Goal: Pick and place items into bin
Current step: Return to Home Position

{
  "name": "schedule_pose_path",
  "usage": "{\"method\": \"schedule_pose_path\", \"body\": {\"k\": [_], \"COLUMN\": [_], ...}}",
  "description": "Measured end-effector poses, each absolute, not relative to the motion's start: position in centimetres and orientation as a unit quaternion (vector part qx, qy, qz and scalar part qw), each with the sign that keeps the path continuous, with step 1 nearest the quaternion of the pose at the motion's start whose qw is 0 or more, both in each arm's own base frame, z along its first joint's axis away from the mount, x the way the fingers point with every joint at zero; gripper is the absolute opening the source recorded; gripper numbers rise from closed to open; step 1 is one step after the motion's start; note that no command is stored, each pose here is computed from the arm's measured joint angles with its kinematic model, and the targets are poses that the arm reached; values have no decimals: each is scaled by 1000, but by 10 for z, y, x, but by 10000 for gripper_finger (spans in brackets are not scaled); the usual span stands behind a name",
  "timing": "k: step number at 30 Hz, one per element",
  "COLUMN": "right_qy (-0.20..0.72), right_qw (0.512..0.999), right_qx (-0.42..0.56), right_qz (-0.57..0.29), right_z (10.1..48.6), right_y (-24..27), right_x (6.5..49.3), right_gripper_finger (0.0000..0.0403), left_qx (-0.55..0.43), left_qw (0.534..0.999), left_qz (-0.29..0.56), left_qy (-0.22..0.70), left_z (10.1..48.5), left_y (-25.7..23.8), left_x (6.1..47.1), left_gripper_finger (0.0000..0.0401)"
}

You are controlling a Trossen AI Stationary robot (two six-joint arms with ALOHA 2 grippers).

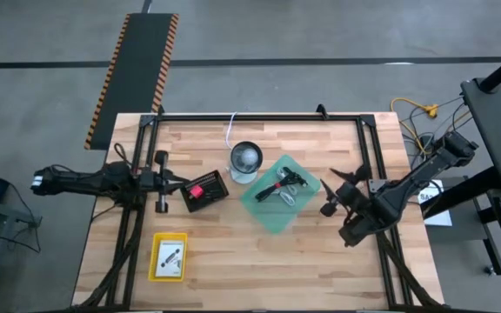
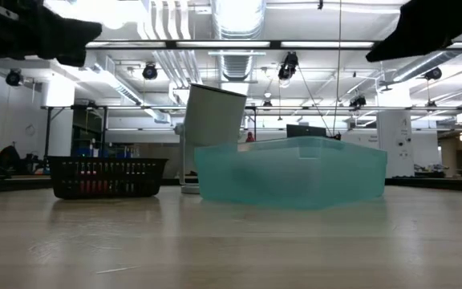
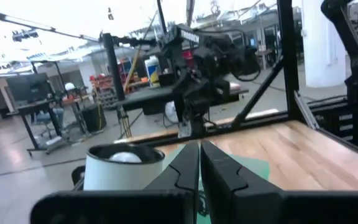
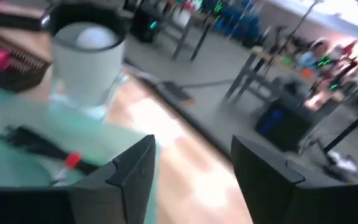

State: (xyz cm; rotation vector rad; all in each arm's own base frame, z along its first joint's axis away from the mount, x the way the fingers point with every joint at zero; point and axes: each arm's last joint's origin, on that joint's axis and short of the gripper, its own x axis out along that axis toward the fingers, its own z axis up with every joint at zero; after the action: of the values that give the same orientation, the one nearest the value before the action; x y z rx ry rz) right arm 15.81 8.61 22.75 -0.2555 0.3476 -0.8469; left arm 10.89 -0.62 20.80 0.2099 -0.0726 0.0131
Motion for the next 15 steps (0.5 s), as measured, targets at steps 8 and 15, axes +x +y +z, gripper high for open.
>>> {"method": "schedule_pose_path", "body": {"k": [8, 15], "right_qy": [271, 173], "right_qw": [929, 968], "right_qx": [-118, -178], "right_qz": [-222, 33], "right_z": [229, 219], "right_y": [114, 130], "right_x": [188, 205], "right_gripper_finger": [165, 123], "left_qx": [105, 102], "left_qw": [994, 995], "left_qz": [6, 2], "left_qy": [-33, -22], "left_z": [207, 205], "left_y": [-6, -7], "left_x": [109, 110], "left_gripper_finger": [0, 0]}}
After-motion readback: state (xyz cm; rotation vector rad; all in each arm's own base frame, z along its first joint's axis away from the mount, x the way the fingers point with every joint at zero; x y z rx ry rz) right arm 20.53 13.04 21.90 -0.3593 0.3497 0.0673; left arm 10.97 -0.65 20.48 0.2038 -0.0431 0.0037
